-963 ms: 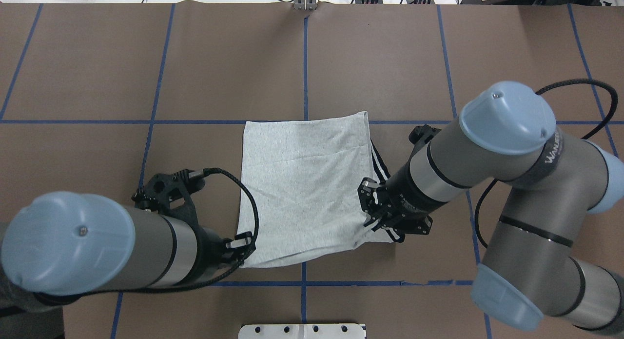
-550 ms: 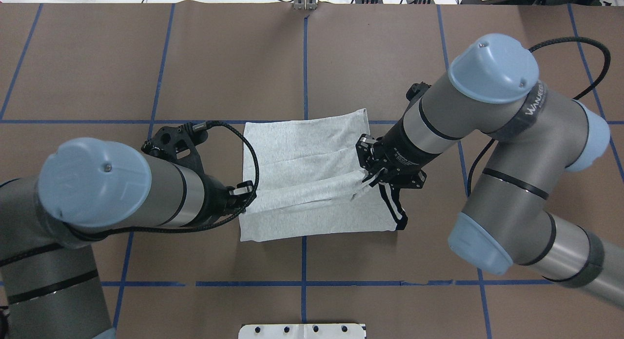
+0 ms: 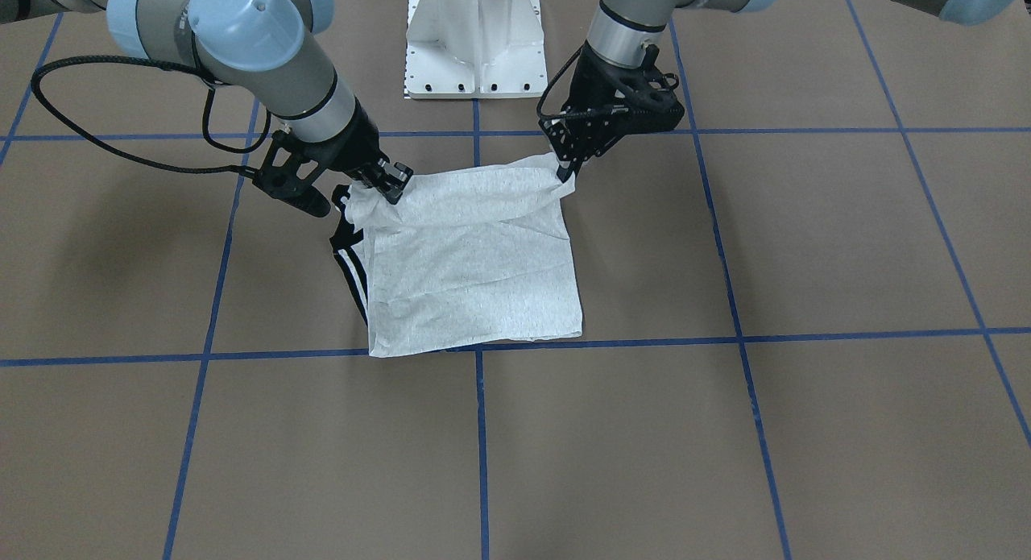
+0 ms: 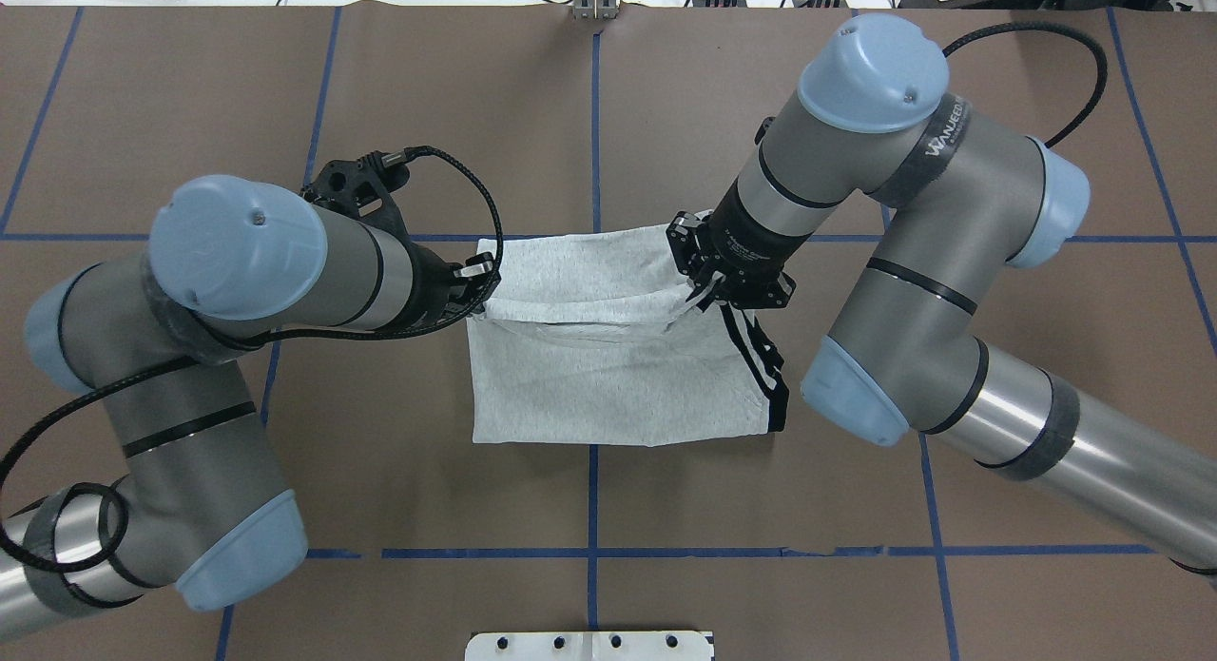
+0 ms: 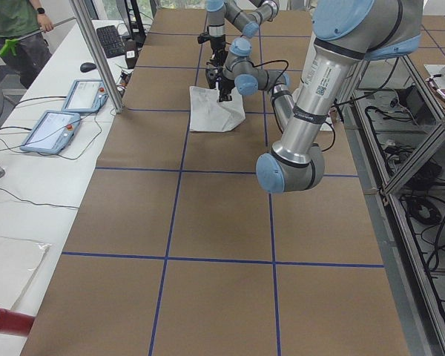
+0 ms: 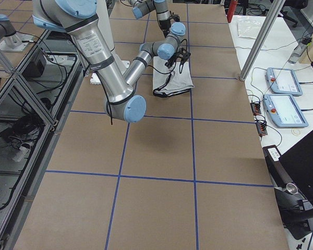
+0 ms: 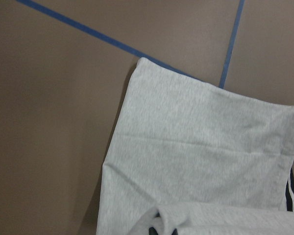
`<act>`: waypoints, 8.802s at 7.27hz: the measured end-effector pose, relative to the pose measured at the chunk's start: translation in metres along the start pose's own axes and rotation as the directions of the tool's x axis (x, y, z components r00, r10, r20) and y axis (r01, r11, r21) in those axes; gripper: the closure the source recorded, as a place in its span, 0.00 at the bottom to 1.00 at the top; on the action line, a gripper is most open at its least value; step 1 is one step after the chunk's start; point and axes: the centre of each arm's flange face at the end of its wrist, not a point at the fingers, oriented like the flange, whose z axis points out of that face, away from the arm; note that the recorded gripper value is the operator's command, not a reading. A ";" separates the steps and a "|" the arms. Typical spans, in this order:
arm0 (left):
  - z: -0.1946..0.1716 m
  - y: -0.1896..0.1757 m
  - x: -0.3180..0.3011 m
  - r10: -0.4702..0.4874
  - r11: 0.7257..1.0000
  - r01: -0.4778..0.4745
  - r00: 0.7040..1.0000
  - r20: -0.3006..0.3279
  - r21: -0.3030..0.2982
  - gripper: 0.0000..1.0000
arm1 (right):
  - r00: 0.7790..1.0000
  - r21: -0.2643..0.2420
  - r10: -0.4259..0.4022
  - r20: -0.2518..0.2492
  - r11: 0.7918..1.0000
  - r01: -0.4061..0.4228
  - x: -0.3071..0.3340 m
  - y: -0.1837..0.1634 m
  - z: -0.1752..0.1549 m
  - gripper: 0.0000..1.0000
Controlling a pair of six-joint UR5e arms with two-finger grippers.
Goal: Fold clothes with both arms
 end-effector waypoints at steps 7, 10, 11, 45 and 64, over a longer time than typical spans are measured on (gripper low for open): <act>0.037 -0.049 -0.001 -0.034 0.998 0.034 0.999 -0.011 0.055 0.00 | 0.997 0.054 0.063 -0.054 0.997 -0.060 -0.027 -0.062 0.021 0.00; 0.033 -0.080 -0.006 -0.033 0.995 0.033 0.999 0.000 0.096 0.00 | 0.997 0.064 0.067 -0.041 0.996 -0.064 -0.029 -0.071 0.010 0.00; 0.031 -0.083 -0.007 0.006 0.995 -0.005 1.000 -0.009 0.098 0.00 | 0.997 0.070 0.067 -0.036 0.995 -0.064 -0.029 -0.074 0.006 0.00; -0.016 -0.111 -0.204 0.313 0.949 -0.314 0.922 -0.228 0.033 0.00 | 0.849 0.189 -0.492 -0.193 0.831 0.524 0.192 -0.208 -0.130 0.00; -0.188 -0.306 -0.572 0.585 0.811 -0.554 0.779 0.226 -0.189 0.00 | 0.800 -0.001 -0.558 -0.219 0.820 0.572 0.576 -0.303 -0.187 0.00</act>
